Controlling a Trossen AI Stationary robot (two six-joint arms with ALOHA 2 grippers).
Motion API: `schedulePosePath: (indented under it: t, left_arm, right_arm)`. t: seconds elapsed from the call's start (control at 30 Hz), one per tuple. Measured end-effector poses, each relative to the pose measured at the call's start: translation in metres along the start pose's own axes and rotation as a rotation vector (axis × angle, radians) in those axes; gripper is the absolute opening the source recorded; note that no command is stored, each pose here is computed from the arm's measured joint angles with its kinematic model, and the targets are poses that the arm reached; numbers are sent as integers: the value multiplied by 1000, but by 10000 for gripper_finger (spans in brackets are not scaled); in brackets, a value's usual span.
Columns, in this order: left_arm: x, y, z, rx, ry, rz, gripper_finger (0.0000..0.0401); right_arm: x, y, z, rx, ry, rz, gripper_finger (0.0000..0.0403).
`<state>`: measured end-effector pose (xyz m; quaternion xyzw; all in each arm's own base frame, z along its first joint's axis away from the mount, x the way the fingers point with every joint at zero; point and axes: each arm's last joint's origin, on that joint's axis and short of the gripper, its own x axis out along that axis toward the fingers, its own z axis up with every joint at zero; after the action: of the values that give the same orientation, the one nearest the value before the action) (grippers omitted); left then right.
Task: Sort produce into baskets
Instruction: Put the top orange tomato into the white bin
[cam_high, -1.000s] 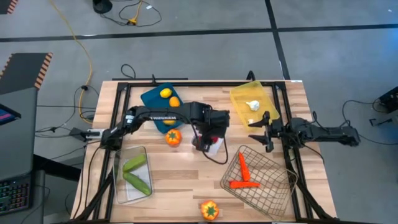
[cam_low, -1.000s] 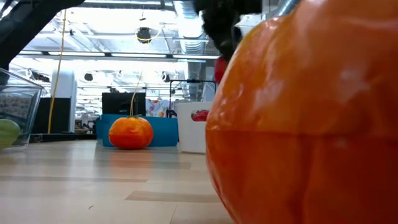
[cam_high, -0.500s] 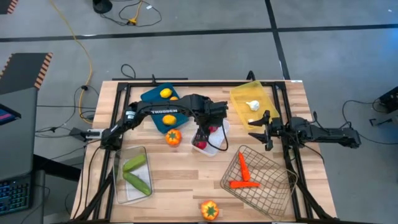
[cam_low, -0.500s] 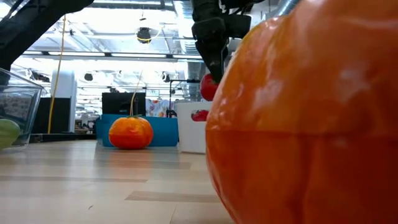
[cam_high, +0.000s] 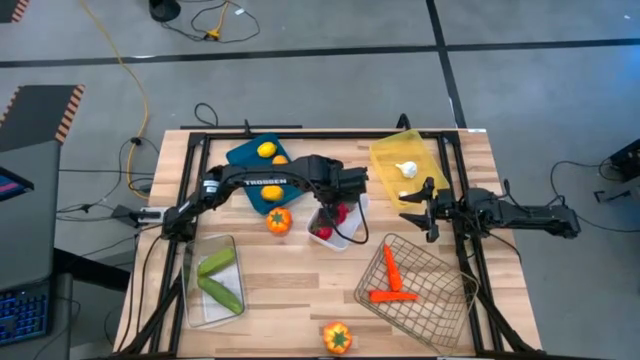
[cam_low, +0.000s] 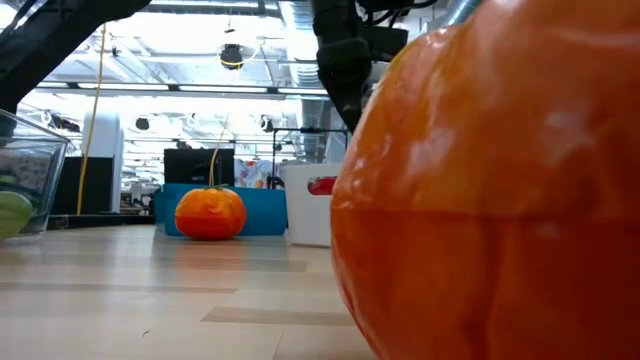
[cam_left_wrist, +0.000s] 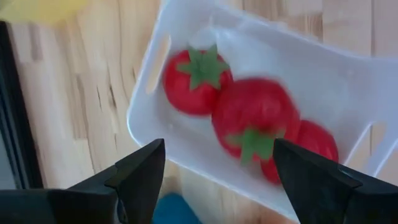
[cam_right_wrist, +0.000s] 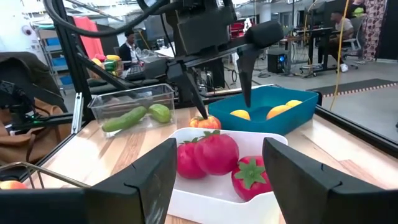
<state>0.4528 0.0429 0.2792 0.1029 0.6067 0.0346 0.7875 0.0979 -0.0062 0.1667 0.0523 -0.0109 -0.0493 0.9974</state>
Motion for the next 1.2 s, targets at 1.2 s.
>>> schedulePosePath:
  t: [1.2]
  left_arm:
    - [-51,-20,-29,-526,148,117,284]
  right_arm:
    - [0,0,0,1,-6,0,265]
